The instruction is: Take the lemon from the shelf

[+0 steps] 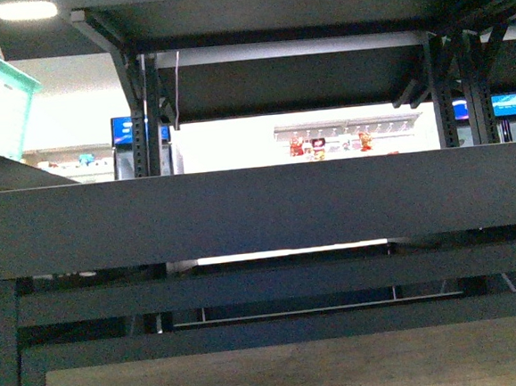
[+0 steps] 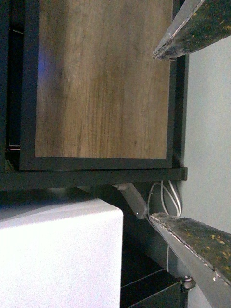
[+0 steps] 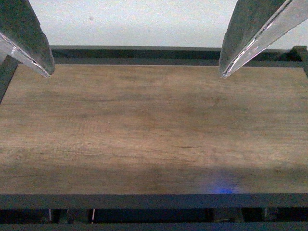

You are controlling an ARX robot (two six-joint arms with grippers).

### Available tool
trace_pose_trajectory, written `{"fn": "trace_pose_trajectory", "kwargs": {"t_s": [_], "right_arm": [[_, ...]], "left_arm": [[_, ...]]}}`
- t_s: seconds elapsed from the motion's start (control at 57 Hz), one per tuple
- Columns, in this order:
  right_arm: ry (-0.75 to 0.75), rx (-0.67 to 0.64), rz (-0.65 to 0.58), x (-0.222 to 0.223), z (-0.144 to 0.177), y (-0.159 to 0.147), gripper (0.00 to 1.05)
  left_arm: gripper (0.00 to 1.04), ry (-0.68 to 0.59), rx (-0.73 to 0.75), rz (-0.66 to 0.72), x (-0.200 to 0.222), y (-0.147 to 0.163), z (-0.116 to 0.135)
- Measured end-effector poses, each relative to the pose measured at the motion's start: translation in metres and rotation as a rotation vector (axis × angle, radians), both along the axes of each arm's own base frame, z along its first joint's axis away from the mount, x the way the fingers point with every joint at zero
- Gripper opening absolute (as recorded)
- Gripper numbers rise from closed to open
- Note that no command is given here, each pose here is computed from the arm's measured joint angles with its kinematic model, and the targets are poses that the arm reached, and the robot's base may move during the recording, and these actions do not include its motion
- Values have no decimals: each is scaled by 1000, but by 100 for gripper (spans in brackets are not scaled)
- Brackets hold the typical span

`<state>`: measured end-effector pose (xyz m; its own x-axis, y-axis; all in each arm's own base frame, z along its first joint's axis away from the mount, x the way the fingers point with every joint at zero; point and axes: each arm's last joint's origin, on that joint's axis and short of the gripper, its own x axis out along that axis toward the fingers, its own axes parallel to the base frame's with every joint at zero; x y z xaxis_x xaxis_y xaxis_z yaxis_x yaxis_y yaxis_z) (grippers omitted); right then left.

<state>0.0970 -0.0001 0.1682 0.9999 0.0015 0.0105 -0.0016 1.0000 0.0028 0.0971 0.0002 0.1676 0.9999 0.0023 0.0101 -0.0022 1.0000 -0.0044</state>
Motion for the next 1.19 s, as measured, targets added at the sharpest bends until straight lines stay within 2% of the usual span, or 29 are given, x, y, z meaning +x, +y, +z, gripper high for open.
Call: {"fn": "trace_pose_trajectory", "kwargs": {"t_s": [1.193], "right_arm": [[0, 0, -3, 0, 0, 0, 102]], "left_arm": [[97, 1, 0, 0, 0, 0, 0]]}}
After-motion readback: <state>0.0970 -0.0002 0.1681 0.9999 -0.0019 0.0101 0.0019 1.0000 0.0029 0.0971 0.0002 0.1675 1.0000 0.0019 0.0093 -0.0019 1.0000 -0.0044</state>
